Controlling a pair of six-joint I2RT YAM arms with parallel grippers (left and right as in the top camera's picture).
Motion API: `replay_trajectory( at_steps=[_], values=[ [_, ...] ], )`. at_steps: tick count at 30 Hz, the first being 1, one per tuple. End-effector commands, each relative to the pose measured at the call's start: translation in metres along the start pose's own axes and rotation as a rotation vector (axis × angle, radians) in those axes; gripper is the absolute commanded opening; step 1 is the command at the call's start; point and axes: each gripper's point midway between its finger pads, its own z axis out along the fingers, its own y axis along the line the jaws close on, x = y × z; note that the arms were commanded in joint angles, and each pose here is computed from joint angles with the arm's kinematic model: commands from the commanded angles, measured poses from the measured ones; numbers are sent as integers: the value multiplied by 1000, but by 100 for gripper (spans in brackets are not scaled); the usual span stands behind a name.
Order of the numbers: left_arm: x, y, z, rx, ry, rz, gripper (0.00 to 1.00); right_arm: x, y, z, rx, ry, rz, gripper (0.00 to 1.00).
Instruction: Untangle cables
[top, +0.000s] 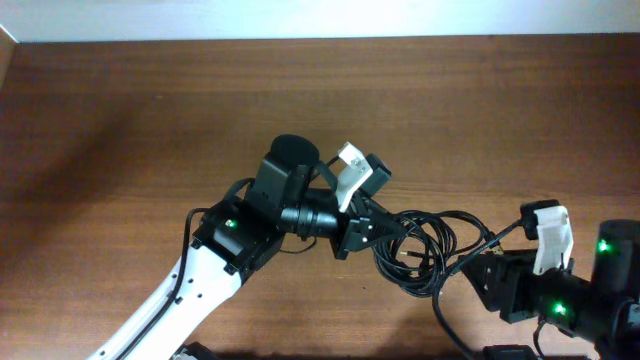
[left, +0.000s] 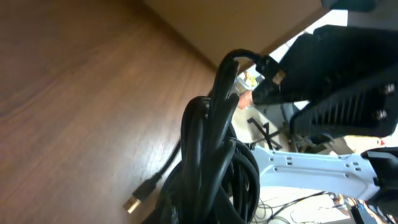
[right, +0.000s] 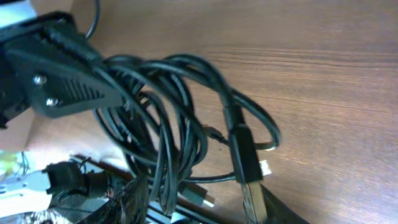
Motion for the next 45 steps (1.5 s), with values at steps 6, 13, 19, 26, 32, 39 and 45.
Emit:
replay_trajectory(
  at_steps=[6,13,19,26,32,39,45],
  values=[
    [-26,-59,-13,242,-68,200,0,-4,9,-3,-41,-17,-74,48],
    [-28,-67,-15,282,-76,241,0,-5,9,-3,-42,-20,-75,49],
    [-21,-82,-13,348,-49,259,0,-9,10,-4,-43,-34,-84,49],
    [-15,-110,-3,428,-39,336,0,-14,-2,-4,29,-55,-91,49],
    [-12,-115,-4,456,-26,342,0,-17,-28,-7,182,-69,-82,49],
    [-9,-119,-6,484,-14,345,0,-19,-77,-23,482,-83,-59,49],
    [-11,-114,-12,486,-17,342,0,-17,-113,-48,733,-101,2,50]
  ],
)
